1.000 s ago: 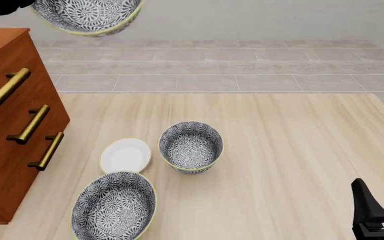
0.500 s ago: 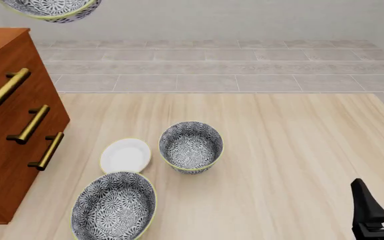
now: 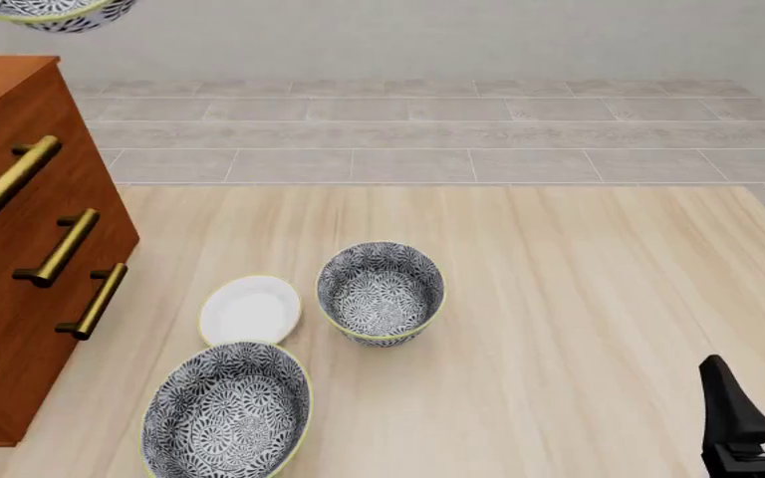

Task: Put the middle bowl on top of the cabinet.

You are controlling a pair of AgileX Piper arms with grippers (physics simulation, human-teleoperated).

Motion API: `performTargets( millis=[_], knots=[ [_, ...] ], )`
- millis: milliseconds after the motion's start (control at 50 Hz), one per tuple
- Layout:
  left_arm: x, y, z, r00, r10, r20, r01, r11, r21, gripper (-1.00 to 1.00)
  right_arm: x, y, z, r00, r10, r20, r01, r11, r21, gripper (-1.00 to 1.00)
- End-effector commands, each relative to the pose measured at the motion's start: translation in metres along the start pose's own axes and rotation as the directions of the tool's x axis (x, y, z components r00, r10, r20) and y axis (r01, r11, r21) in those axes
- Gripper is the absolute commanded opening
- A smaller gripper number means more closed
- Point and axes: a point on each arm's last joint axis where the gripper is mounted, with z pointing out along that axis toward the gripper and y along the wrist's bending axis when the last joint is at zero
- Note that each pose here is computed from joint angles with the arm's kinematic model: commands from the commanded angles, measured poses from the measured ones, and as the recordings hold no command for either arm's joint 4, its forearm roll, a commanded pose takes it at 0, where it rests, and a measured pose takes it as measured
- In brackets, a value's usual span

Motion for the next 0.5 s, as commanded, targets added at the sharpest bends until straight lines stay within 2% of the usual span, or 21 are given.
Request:
performTargets(
  millis=[20, 280, 500],
  knots=[
    [-0.004, 0.013, 0.003, 0.998, -0.053, 0.025, 0.054, 0.998, -0.042, -1.00, 0.000, 0.000, 0.000, 1.000, 0.000, 0.000, 0.000, 1.000, 0.001, 1.00],
    [-0.004, 0.028, 0.007, 0.995, -0.096, 0.040, 0.099, 0.991, -0.088, -1.00, 0.000, 0.000, 0.000, 1.000, -0.001, 0.002, 0.001, 1.000, 0.001, 1.00],
    [-0.002, 0.038, 0.008, 0.985, -0.163, 0.049, 0.168, 0.978, -0.120, -1.00, 0.000, 0.000, 0.000, 1.000, -0.002, 0.003, 0.002, 1.000, 0.001, 1.00]
  ],
)
